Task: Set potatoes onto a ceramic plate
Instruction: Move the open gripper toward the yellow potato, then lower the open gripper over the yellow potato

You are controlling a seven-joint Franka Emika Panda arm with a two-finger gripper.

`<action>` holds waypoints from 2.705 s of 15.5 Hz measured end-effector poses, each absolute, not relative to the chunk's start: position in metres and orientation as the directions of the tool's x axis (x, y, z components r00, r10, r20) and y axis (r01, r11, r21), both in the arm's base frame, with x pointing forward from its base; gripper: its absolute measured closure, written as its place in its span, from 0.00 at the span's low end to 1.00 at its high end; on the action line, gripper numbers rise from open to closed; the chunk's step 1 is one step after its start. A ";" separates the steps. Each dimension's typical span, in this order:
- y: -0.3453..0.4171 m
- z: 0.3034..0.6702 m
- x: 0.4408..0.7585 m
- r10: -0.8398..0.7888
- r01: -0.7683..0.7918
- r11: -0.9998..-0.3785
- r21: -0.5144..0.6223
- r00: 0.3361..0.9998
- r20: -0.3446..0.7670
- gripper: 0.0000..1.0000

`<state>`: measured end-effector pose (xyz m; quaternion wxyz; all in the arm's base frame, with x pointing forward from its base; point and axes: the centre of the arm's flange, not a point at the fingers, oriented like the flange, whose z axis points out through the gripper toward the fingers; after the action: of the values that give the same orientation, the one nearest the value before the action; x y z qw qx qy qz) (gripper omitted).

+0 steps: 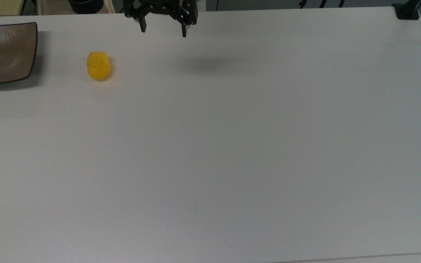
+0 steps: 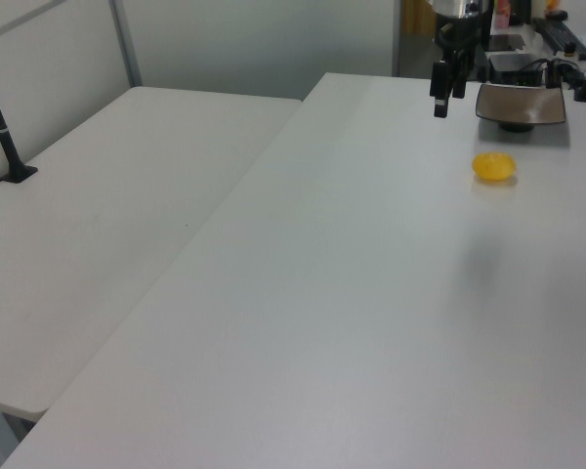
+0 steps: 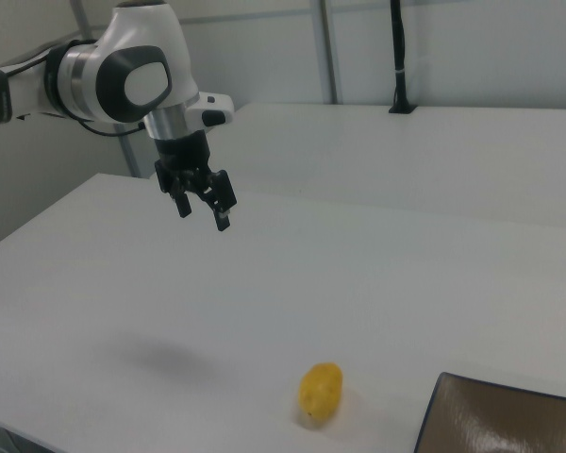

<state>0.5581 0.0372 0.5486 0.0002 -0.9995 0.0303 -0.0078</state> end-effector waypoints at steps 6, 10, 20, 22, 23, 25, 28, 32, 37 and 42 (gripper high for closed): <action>0.036 0.549 0.558 -0.063 -0.063 -0.998 -0.001 0.998 0.016 0.00; 0.035 0.547 0.557 -0.064 -0.064 -0.998 0.000 0.998 0.012 0.00; 0.004 0.533 0.560 -0.023 -0.024 -0.999 0.025 0.999 0.028 0.00; -0.016 0.522 0.562 -0.043 -0.045 -0.998 0.053 0.998 0.043 0.00; -0.023 0.517 0.562 -0.048 -0.051 -0.997 0.062 0.998 0.049 0.00; -0.039 0.506 0.561 -0.054 -0.058 -0.995 0.085 0.997 0.052 0.00; -0.075 0.489 0.553 -0.023 -0.024 -0.992 0.122 1.000 0.012 0.00; -0.119 0.469 0.539 0.029 0.034 -0.993 0.117 0.999 -0.044 0.00; -0.151 0.428 0.527 0.042 0.050 -0.993 0.106 0.996 -0.078 0.00; -0.160 0.390 0.531 0.033 0.043 -0.993 0.113 0.996 -0.088 0.00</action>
<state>0.5308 -0.1603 0.3900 -0.0573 -0.9972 -0.0192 0.0431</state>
